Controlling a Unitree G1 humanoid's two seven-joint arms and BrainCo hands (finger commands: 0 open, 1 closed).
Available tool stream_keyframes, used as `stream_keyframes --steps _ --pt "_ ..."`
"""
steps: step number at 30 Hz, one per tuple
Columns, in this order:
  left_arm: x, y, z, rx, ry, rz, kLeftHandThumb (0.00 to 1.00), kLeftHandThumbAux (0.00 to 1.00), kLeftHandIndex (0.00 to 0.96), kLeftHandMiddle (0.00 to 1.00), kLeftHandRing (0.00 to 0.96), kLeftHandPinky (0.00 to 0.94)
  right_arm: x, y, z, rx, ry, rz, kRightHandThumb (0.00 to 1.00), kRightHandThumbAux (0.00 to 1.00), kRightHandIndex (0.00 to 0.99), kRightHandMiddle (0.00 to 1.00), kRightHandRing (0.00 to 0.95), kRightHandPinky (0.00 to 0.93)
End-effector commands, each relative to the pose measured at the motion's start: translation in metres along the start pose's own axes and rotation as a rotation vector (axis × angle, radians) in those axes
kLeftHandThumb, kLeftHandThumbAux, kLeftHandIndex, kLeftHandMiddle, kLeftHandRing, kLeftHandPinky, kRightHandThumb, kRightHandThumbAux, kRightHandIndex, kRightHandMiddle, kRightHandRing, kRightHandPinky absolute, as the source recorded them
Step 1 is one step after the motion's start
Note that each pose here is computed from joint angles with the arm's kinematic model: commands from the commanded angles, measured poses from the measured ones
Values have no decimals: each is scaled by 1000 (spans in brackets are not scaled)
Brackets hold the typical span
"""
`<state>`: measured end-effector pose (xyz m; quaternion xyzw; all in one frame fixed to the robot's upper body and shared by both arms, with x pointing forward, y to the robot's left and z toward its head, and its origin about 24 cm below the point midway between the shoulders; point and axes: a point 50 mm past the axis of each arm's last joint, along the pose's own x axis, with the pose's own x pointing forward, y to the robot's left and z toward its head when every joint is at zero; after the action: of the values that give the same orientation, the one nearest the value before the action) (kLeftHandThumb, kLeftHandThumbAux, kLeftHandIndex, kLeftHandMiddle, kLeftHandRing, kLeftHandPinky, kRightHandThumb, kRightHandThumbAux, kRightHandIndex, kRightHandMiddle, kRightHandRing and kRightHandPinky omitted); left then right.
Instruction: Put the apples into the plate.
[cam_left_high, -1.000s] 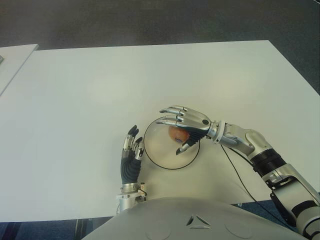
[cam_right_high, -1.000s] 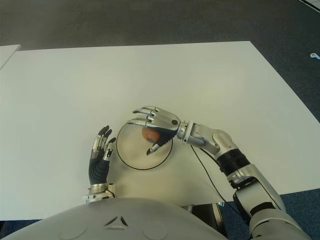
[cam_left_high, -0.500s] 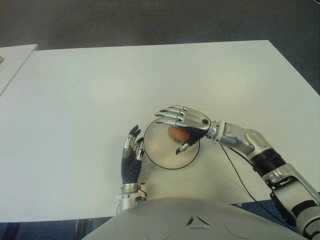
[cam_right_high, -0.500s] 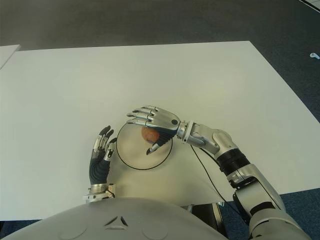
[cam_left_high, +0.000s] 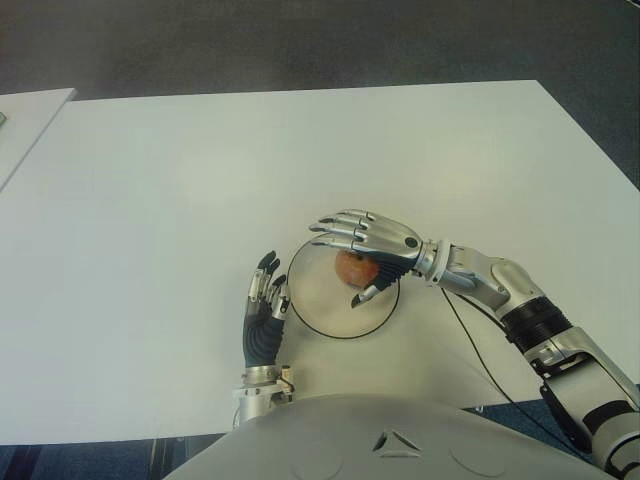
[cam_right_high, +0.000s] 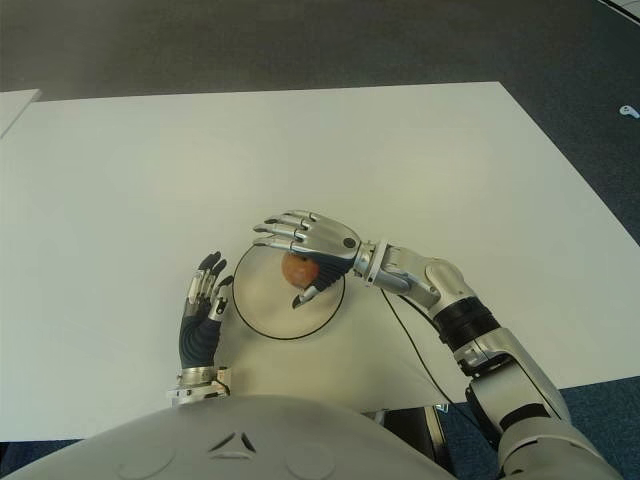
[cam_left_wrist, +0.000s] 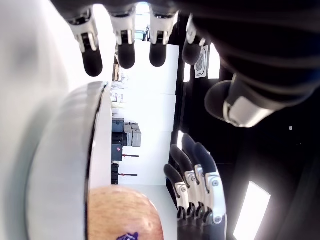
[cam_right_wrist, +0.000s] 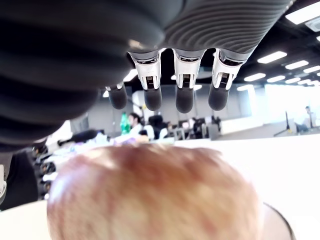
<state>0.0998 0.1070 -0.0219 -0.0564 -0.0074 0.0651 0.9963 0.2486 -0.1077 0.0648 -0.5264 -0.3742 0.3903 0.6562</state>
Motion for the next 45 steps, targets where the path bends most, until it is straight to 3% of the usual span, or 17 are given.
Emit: stream_keyframes --steps 1,7,12,22,30,39,45 --pt "-14 -2 -11 -14 104 23 39 477 104 86 103 181 1 -7 -9 158 121 -113 63 400 0 0 0 6" --pt "-16 -3 -11 -13 103 45 45 462 110 89 101 157 -10 -24 -30 409 277 -234 54 338 0 10 0 34" --pt "-17 -4 -10 -4 104 65 55 440 114 91 103 173 -24 -27 -44 633 384 -298 79 345 16 32 16 65" --pt "-20 -6 -6 4 97 81 91 414 124 107 131 210 -49 -23 -61 1022 537 -463 107 488 47 61 41 36" --pt "-22 -6 -1 14 101 82 84 407 122 101 115 172 -75 4 -60 1282 648 -593 139 510 65 87 59 74" --pt "-24 -5 2 22 89 108 94 407 145 106 111 171 -85 16 -54 1504 706 -782 186 509 114 152 120 151" --pt "-25 -3 5 46 78 171 106 396 177 102 92 112 -91 26 -45 1581 747 -851 198 494 140 188 145 158"
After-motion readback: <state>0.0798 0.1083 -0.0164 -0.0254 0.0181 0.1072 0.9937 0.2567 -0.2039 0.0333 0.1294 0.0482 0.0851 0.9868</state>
